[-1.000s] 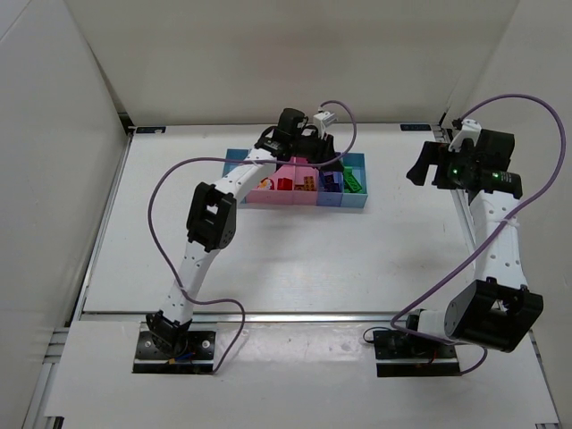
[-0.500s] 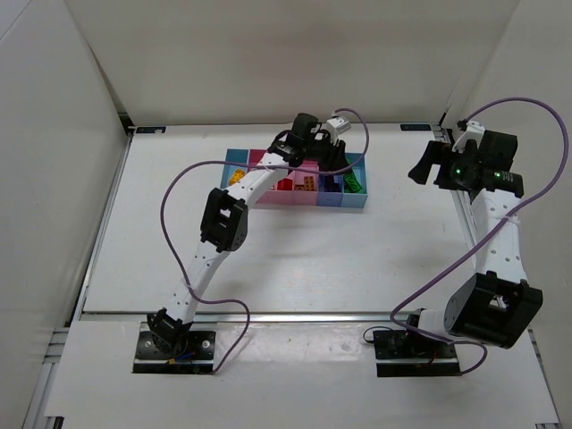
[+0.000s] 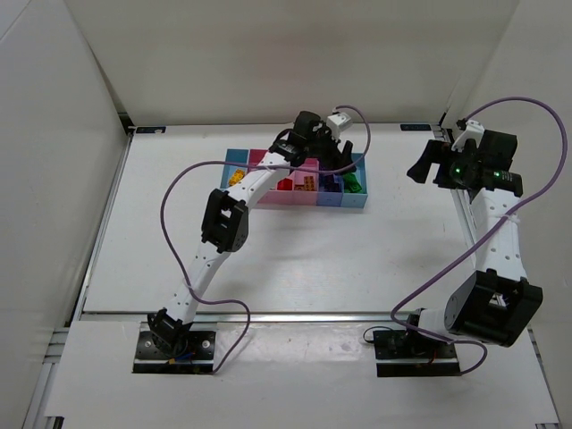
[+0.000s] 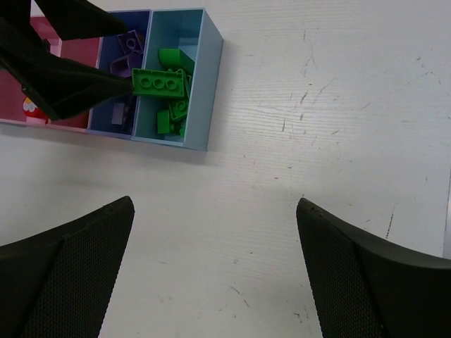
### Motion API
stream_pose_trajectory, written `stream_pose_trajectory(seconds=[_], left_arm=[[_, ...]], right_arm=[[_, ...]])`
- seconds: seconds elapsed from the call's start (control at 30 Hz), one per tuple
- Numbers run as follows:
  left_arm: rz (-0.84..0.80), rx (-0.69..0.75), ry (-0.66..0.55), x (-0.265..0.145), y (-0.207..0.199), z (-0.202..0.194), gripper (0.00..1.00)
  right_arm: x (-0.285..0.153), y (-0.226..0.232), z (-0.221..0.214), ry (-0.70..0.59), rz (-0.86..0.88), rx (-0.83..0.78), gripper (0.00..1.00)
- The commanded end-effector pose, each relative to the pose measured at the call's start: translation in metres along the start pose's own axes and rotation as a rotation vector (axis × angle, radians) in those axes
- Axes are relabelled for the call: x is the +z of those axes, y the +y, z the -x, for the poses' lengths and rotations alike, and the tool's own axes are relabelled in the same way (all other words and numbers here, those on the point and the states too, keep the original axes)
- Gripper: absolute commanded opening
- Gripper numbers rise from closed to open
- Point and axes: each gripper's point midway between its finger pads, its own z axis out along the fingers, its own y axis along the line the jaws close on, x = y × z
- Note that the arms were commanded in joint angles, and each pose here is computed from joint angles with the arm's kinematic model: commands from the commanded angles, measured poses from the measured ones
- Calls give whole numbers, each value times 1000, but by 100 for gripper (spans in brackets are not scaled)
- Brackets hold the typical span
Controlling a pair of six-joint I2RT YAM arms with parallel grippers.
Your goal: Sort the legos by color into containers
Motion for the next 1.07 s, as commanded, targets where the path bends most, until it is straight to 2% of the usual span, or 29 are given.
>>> stream_pose_trajectory(seconds=[0.0, 0.13, 0.17, 0.23, 0.27, 0.3, 0.33, 0.4, 0.47, 0.7, 0.73, 0.83, 1.03], left_arm=[[118, -13, -95, -40, 14, 64, 99], [239, -51, -106, -108, 19, 107, 99], [280, -54, -99, -125, 26, 110, 99], [348, -74, -29, -148, 34, 91, 99], [393, -67, -45, -179, 35, 105, 99], [464, -86, 5, -191, 45, 86, 99], [513, -94, 16, -214, 40, 89, 99], [656, -140, 79, -248, 59, 64, 99], [715, -200, 90, -287, 61, 48, 99], [871, -351, 144, -372, 58, -18, 99], [878, -390, 166, -377, 57, -35, 99], [919, -426, 179, -397, 56, -56, 99], [976, -494, 178, -423, 62, -83, 99]], right_arm=[[2, 4, 11, -38, 34, -16, 99], [11, 8, 11, -49, 73, -33, 99], [14, 10, 10, -53, 91, -45, 99], [23, 18, 6, -37, 120, -76, 99], [25, 22, 6, -36, 143, -91, 99], [28, 30, 5, -28, 166, -107, 99], [32, 33, 3, -19, 181, -107, 99], [37, 42, 3, -21, 209, -117, 99], [42, 47, 2, -15, 235, -103, 99], [62, 54, -13, 30, 267, -128, 99], [64, 53, -15, 35, 264, -135, 99], [70, 47, -18, 44, 250, -154, 99], [71, 42, -22, 52, 234, -180, 99]])
